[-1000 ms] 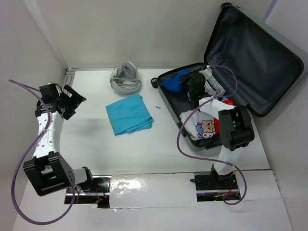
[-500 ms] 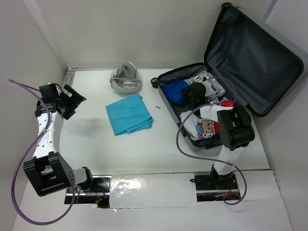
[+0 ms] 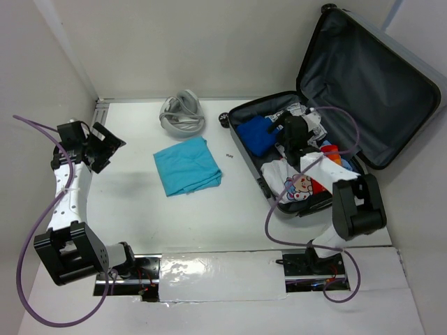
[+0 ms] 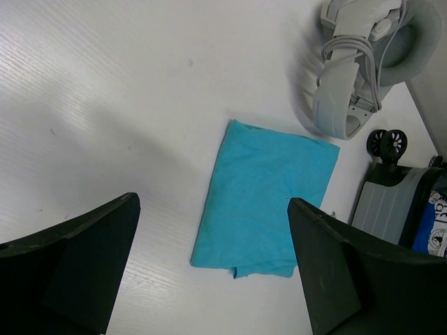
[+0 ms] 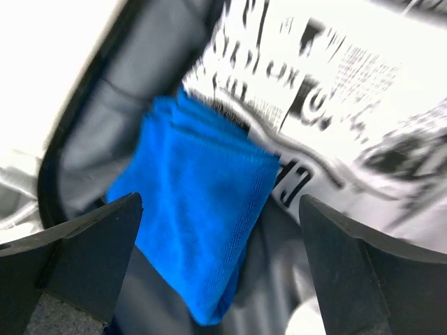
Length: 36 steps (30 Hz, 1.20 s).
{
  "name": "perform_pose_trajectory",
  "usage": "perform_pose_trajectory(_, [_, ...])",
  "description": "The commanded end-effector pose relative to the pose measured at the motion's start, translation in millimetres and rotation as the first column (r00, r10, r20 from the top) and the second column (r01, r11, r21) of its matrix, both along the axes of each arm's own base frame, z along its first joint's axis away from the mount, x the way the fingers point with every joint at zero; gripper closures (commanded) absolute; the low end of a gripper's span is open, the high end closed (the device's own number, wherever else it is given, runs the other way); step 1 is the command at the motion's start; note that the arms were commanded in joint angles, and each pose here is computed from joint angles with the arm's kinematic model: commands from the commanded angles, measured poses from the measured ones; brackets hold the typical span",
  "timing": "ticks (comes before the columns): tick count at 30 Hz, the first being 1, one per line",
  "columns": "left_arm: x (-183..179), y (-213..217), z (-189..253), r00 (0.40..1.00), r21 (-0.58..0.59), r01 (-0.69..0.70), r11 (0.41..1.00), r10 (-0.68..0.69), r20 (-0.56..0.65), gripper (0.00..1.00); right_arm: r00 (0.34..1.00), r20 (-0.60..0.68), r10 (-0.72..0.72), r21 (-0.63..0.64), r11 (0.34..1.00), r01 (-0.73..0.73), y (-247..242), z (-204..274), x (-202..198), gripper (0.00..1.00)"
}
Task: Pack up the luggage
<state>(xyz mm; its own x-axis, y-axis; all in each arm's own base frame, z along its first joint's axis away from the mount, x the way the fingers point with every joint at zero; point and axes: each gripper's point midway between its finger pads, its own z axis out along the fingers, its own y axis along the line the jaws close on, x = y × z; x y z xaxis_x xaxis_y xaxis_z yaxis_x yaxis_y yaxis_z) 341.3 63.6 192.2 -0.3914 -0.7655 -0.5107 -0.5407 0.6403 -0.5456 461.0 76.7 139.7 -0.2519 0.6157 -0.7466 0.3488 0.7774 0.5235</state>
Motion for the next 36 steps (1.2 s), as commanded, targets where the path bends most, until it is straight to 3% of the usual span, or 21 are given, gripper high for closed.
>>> perform_pose_trajectory(1, [0,-4,5,0.999,0.017,0.025,1.0,-0.026,0.035,0.0,0.994,0.019,-0.105,-0.124,0.987,0.106,-31,44,-13,0.04])
perform_pose_trajectory(3, [1,-9,5,0.998,0.01,0.042,0.999,-0.043,0.037,0.0,0.999,0.024,-0.041,-0.193,0.98,0.045,-21,57,-10,0.33])
perform_pose_trajectory(4, [1,-9,5,0.998,0.01,0.043,0.999,-0.043,0.037,0.0,0.999,0.028,-0.017,-0.212,0.977,0.022,-18,57,-5,0.38])
perform_pose_trajectory(5, [1,-8,2,0.998,0.014,0.048,0.999,-0.049,0.028,0.0,0.998,0.028,0.059,-0.241,0.969,-0.05,-4,60,0,0.53])
perform_pose_trajectory(8, [3,-11,-1,0.998,0.01,0.058,0.998,-0.058,0.018,0.0,0.987,-0.018,0.162,-0.277,0.947,-0.161,15,46,21,0.6])
perform_pose_trajectory(12, [5,-12,-3,0.998,0.003,0.066,0.998,-0.066,0.019,0.0,0.991,-0.065,0.121,-0.334,0.933,-0.136,7,22,50,0.64])
perform_pose_trajectory(14, [6,-12,-6,0.998,-0.001,0.066,0.998,-0.066,0.011,0.0,0.972,-0.172,0.159,-0.317,0.925,-0.208,7,-17,54,0.71])
perform_pose_trajectory(16, [7,-14,-9,0.997,0.002,0.081,0.997,-0.081,0.002,0.0,0.956,-0.213,0.201,-0.272,0.928,-0.256,12,-36,51,0.84])
perform_pose_trajectory(22, [9,-14,-9,0.997,0.002,0.081,0.997,-0.081,0.001,0.0,0.955,-0.269,0.124,-0.241,0.952,-0.191,-1,-72,18,0.83])
perform_pose_trajectory(26, [9,-17,-9,0.996,0.002,0.09,0.996,-0.09,0.001,0.0,0.951,-0.274,0.144,-0.223,0.952,-0.209,-4,-82,20,0.81])
perform_pose_trajectory(30, [13,-21,-3,0.994,0.003,0.106,0.994,-0.106,0.02,0.0,0.966,-0.197,0.165,-0.26,0.942,-0.214,-2,-47,40,0.76])
perform_pose_trajectory(34, [12,-29,-11,0.991,0.003,0.136,0.991,-0.136,0.001,0.0,0.981,-0.073,0.178,-0.341,0.92,-0.192,-3,29,54,0.54])
perform_pose_trajectory(35, [13,-29,-14,0.991,-0.001,0.136,0.991,-0.136,-0.009,0.0,0.984,-0.036,0.172,-0.36,0.917,-0.173,-5,51,57,0.38])
perform_pose_trajectory(36, [13,-35,-14,0.988,-0.007,0.155,0.988,-0.155,-0.006,0.0,0.985,-0.016,0.17,-0.377,0.912,-0.163,-3,66,56,0.31])
